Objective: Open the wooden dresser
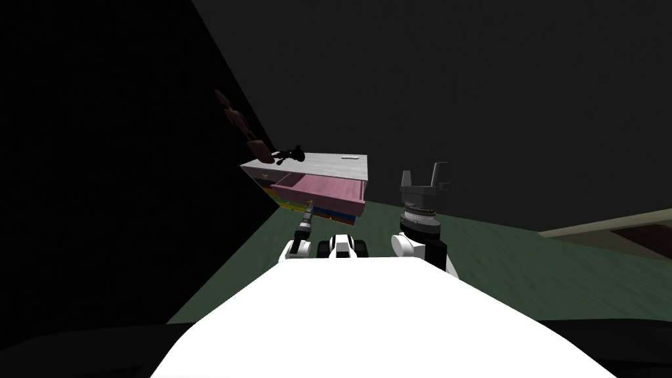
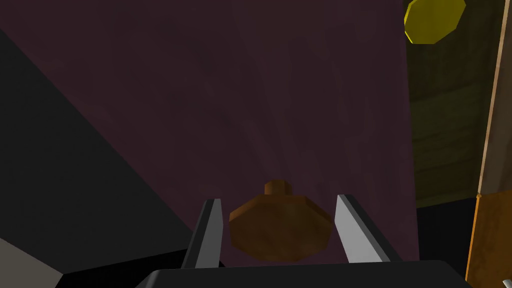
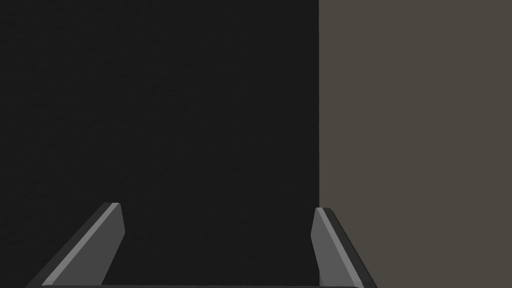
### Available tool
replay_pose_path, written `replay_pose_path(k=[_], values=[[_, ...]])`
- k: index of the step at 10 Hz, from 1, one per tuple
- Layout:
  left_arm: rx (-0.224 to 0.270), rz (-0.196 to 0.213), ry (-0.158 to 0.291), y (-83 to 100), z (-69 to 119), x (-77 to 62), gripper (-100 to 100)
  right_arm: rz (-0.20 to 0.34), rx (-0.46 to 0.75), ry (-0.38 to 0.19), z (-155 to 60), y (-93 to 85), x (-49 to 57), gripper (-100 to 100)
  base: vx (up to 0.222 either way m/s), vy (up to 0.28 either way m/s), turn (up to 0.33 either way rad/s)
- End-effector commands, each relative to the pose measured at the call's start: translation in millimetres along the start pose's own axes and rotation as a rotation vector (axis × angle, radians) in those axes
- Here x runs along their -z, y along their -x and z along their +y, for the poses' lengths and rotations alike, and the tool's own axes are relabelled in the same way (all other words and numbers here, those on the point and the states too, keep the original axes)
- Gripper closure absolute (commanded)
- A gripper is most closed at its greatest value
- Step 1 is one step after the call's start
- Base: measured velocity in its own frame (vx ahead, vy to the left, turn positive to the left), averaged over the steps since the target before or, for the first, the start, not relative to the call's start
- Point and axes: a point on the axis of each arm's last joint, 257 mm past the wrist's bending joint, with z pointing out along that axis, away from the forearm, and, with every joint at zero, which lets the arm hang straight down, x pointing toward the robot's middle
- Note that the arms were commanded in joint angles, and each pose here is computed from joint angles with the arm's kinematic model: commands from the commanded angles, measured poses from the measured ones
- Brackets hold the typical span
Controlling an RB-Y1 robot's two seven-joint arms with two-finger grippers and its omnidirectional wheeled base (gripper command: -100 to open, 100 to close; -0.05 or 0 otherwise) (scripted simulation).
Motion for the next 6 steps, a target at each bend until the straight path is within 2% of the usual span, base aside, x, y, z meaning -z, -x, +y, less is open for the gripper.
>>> replay_pose_path(k=[1,2,5,6], values=[[-0.001,0.003,0.004,1.3,1.1,5.9,100,0.000,0.000,0.000,0.0,0.0,0.0,0,-0.168,0.050,0.026],[0.000,0.003,-0.001,0.3,-0.3,3.5,100,0.000,0.000,0.000,0.0,0.0,0.0,0,-0.082,0.025,0.000],[0.000,0.010,0.002,-0.5,-0.1,11.8,100,0.000,0.000,0.000,0.0,0.0,0.0,0,-0.143,0.039,0.023],[0.000,0.007,-0.004,5.4,-11.2,4.1,-100,0.000,0.000,0.000,0.0,0.0,0.0,0,-0.091,0.015,-0.001]])
